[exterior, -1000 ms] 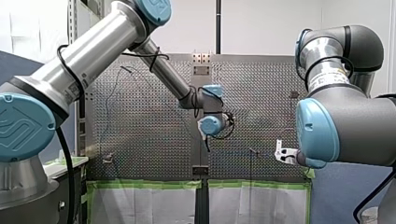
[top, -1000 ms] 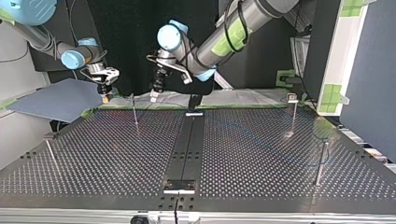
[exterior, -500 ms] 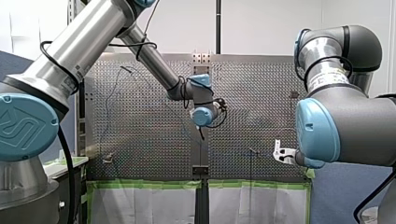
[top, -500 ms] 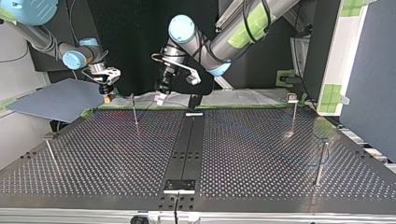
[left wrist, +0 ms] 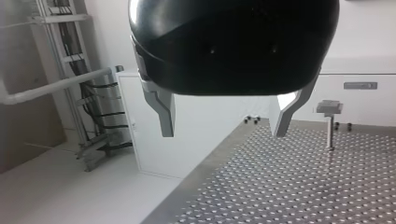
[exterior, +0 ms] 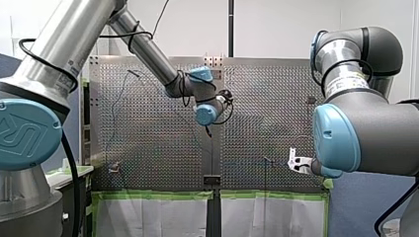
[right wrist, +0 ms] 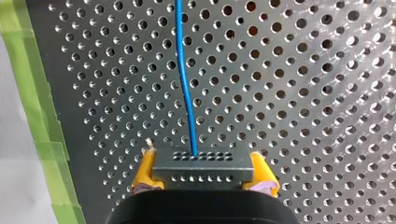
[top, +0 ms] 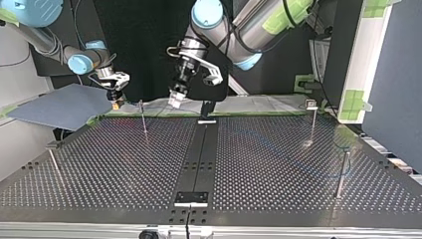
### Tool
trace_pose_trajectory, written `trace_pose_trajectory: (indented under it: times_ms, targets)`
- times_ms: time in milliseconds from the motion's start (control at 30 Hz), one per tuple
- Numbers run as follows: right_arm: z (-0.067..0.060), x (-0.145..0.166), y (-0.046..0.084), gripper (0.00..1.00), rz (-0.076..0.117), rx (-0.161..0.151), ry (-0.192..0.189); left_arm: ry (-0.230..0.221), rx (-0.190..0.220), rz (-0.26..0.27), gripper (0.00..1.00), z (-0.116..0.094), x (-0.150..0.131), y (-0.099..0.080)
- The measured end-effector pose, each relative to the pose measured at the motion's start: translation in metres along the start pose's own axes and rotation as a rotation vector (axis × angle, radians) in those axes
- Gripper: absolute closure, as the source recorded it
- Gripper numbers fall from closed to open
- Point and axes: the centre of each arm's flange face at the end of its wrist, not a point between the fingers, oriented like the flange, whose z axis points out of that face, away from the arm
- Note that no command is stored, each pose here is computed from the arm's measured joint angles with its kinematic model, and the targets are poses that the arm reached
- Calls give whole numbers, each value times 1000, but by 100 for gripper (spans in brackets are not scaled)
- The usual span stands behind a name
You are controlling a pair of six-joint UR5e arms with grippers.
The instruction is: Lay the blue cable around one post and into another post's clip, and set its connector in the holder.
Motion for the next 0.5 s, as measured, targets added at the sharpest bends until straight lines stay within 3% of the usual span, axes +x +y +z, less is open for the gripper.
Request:
trace_pose_trajectory:
  times_ms: [500]
  targets:
    - [1, -1, -4, 100, 0, 7, -2, -26, 3, -17, 2, -45, -49, 6]
